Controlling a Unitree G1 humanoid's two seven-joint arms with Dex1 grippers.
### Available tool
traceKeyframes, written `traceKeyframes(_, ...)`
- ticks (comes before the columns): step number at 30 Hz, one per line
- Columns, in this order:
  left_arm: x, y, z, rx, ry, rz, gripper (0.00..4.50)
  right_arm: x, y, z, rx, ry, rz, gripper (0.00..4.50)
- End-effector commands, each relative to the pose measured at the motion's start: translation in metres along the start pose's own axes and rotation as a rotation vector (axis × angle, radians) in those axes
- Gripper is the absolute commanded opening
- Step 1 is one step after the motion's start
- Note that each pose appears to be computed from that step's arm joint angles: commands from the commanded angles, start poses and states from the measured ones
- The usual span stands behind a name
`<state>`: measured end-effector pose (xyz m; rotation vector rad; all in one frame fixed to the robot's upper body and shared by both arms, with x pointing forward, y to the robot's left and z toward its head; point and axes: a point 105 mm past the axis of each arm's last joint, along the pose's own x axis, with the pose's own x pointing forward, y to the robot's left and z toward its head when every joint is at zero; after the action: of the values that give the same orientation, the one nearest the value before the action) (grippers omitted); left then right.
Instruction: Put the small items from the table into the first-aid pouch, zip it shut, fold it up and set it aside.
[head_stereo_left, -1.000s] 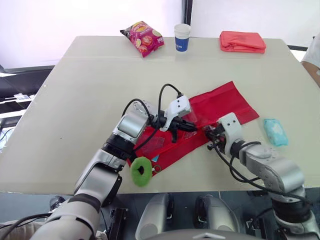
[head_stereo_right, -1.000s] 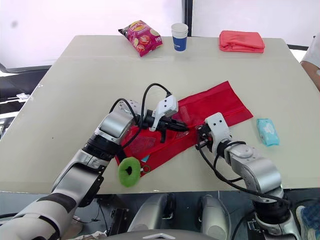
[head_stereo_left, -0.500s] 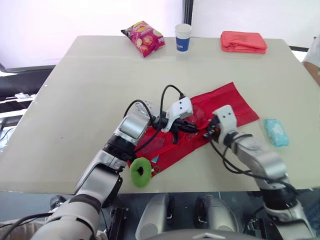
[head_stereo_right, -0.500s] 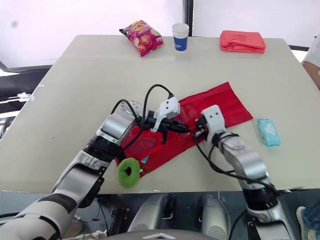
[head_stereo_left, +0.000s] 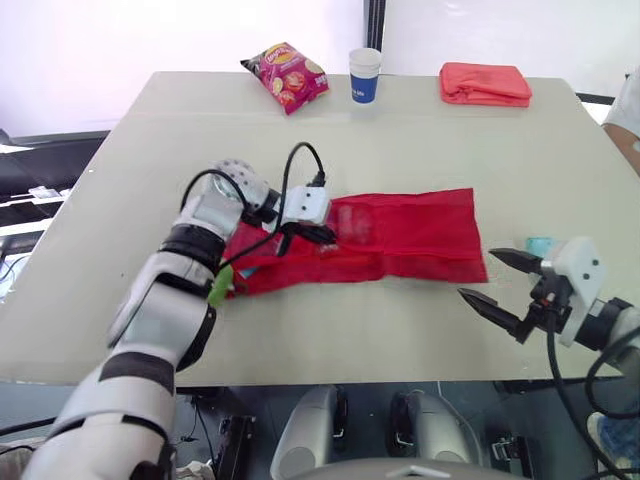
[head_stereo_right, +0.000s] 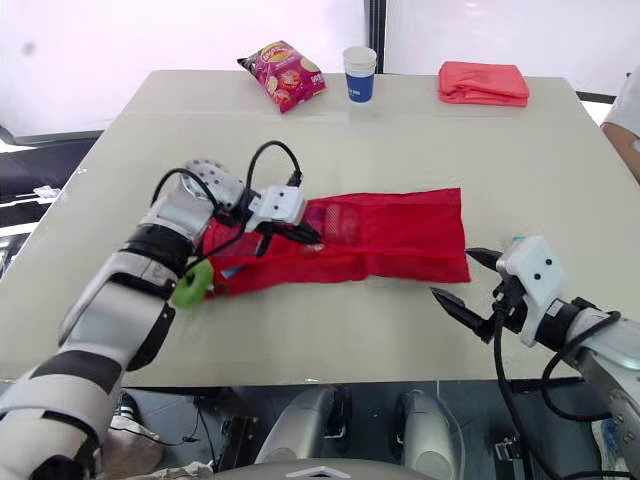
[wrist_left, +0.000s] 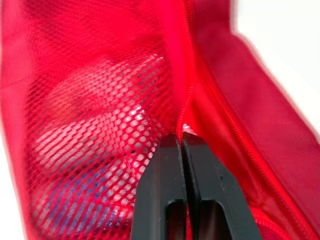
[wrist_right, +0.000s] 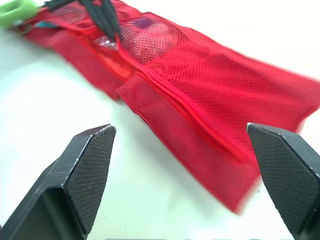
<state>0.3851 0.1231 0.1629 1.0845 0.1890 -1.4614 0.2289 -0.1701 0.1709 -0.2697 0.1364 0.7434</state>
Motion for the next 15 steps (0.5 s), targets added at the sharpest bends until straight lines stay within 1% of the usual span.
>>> traceKeyframes(1, -0.001, 0.016, 0.01, 0.114, -0.008, 0.08, 0.0, -0.003, -0.003, 0.009, -0.044, -0.035, -0.018, 4.45)
traceKeyframes(3, 0.003, 0.02, 0.014, 0.117, -0.026, 0.107, 0.0, -0.003, -0.005, 0.008, -0.043, -0.036, -0.026, 4.45)
traceKeyframes(5, 0.004, 0.019, 0.019, 0.057, -0.1, 0.097, 0.0, -0.007, -0.006, 0.01, -0.046, -0.039, -0.028, 4.45)
traceKeyframes(6, 0.003, 0.017, 0.02, 0.011, -0.138, 0.081, 0.62, -0.01, -0.006, 0.011, -0.048, -0.04, -0.027, 4.5)
traceKeyframes(7, 0.002, 0.018, 0.023, -0.052, -0.192, 0.085, 0.86, -0.015, -0.005, 0.012, -0.05, -0.036, -0.019, 4.5)
traceKeyframes(10, -0.003, 0.022, 0.031, -0.197, -0.316, 0.101, 2.26, -0.027, -0.002, 0.012, -0.046, -0.025, 0.0, 4.5)
traceKeyframes(11, -0.002, 0.022, 0.039, -0.254, -0.37, 0.089, 2.68, -0.032, -0.003, 0.014, -0.041, -0.025, -0.006, 4.5)
traceKeyframes(12, -0.001, 0.022, 0.049, -0.306, -0.423, 0.08, 2.98, -0.038, -0.005, 0.015, -0.047, -0.024, -0.021, 4.5)
traceKeyframes(13, 0.005, 0.018, 0.06, -0.35, -0.458, 0.069, 3.47, -0.043, -0.007, 0.016, -0.042, -0.021, -0.03, 4.5)
traceKeyframes(14, 0.011, 0.014, 0.069, -0.372, -0.472, 0.063, 3.87, -0.047, -0.01, 0.017, -0.038, -0.021, -0.041, 4.5)
traceKeyframes(15, 0.019, 0.009, 0.078, -0.382, -0.483, 0.062, 4.42, -0.051, -0.013, 0.018, -0.034, -0.021, -0.052, 4.5)
